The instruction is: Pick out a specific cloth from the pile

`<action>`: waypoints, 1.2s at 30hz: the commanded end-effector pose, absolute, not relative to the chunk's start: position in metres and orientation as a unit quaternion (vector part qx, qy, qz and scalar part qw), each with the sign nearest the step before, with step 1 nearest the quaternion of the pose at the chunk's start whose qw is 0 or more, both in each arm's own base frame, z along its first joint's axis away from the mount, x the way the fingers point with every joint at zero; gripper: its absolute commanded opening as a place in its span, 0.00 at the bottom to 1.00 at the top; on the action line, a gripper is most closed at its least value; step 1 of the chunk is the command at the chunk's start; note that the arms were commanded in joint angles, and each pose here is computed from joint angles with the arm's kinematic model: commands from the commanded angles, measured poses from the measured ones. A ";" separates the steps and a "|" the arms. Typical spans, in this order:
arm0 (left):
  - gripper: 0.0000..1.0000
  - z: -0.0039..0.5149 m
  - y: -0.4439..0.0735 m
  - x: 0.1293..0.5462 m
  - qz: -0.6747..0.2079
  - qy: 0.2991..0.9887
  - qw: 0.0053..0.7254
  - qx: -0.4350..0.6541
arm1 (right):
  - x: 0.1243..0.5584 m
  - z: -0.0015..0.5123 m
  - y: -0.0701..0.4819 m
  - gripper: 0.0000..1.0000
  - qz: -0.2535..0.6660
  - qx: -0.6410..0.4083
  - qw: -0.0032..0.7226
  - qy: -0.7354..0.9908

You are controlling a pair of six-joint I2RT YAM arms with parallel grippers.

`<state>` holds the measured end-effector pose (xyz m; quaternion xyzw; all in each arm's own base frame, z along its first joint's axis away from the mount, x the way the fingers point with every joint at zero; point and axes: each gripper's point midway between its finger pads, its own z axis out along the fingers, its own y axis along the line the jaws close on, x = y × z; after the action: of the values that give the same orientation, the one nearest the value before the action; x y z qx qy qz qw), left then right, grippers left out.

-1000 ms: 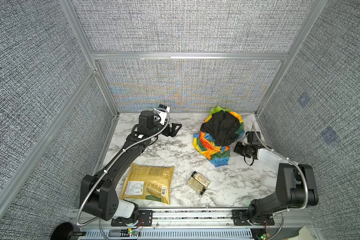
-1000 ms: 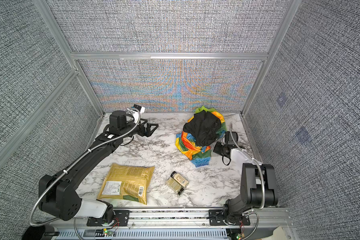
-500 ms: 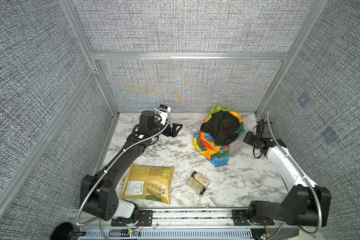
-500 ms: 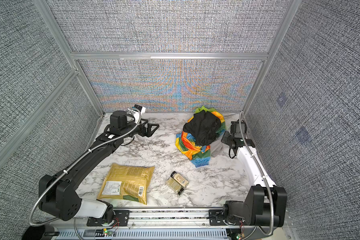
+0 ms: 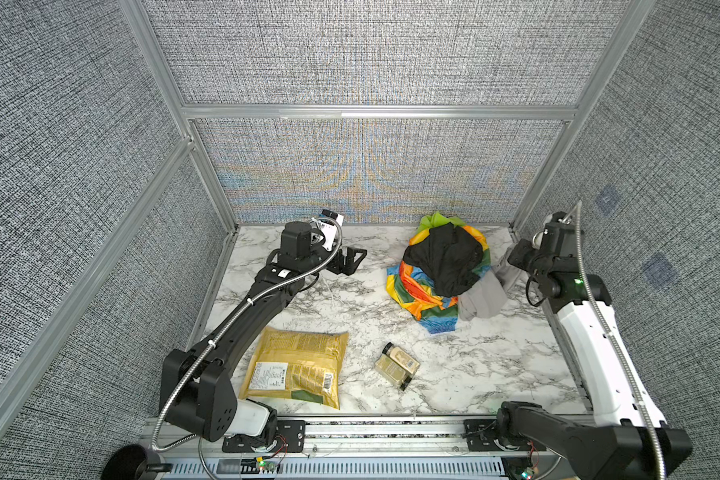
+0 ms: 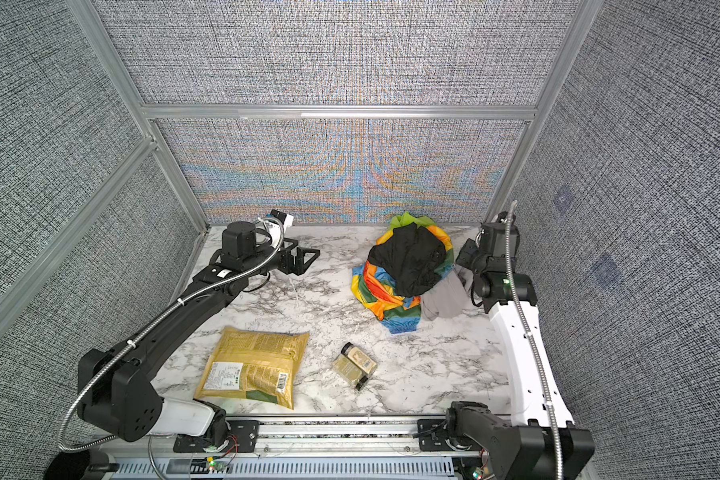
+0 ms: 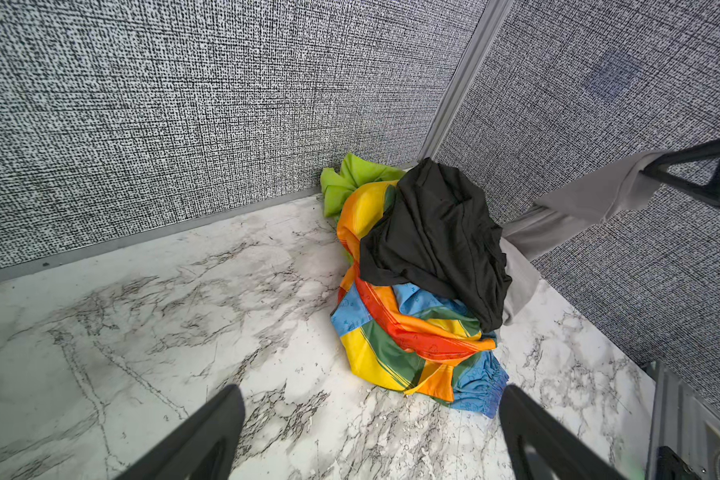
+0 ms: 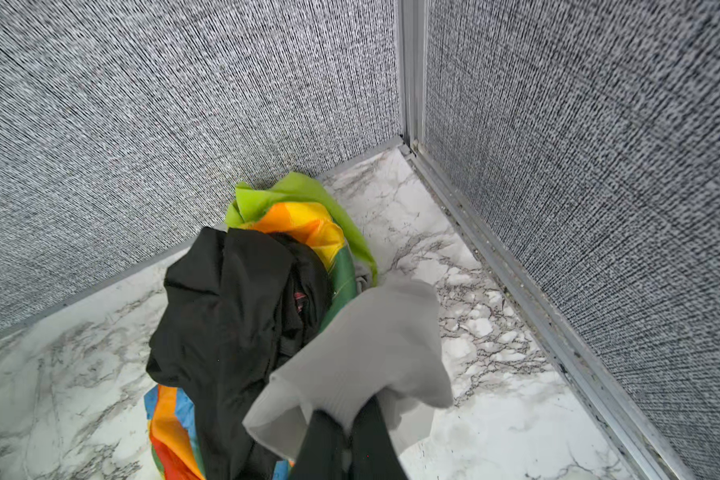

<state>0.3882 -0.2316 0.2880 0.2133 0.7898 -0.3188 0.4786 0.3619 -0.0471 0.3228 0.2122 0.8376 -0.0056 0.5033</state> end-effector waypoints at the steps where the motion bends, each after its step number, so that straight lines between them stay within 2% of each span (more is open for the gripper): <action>1: 0.99 0.298 -0.232 0.389 -0.317 0.780 0.493 0.220 | 0.358 0.344 -0.046 0.00 -0.004 0.206 0.522 0.828; 8: 0.99 0.299 -0.232 0.388 -0.315 0.777 0.497 0.221 | 0.345 0.393 -0.046 0.00 -0.002 0.198 0.565 0.801; 19: 0.99 0.298 -0.232 0.388 -0.313 0.779 0.497 0.220 | 0.330 0.497 -0.033 0.00 0.037 0.164 0.651 0.741; 24: 0.99 0.300 -0.232 0.388 -0.313 0.777 0.499 0.221 | 0.327 0.516 -0.027 0.00 0.054 0.150 0.664 0.730; 29: 0.99 0.300 -0.232 0.388 -0.313 0.777 0.499 0.222 | 0.333 0.471 -0.015 0.00 0.075 0.137 0.616 0.772; 36: 0.99 0.298 -0.232 0.388 -0.314 0.778 0.497 0.222 | 0.322 0.310 -0.021 0.01 0.052 0.178 0.484 0.855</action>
<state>0.3864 -0.2313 0.2925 0.2161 0.7865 -0.3143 0.4858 0.3277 -0.0181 0.3411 0.1615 0.8458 0.0574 0.5052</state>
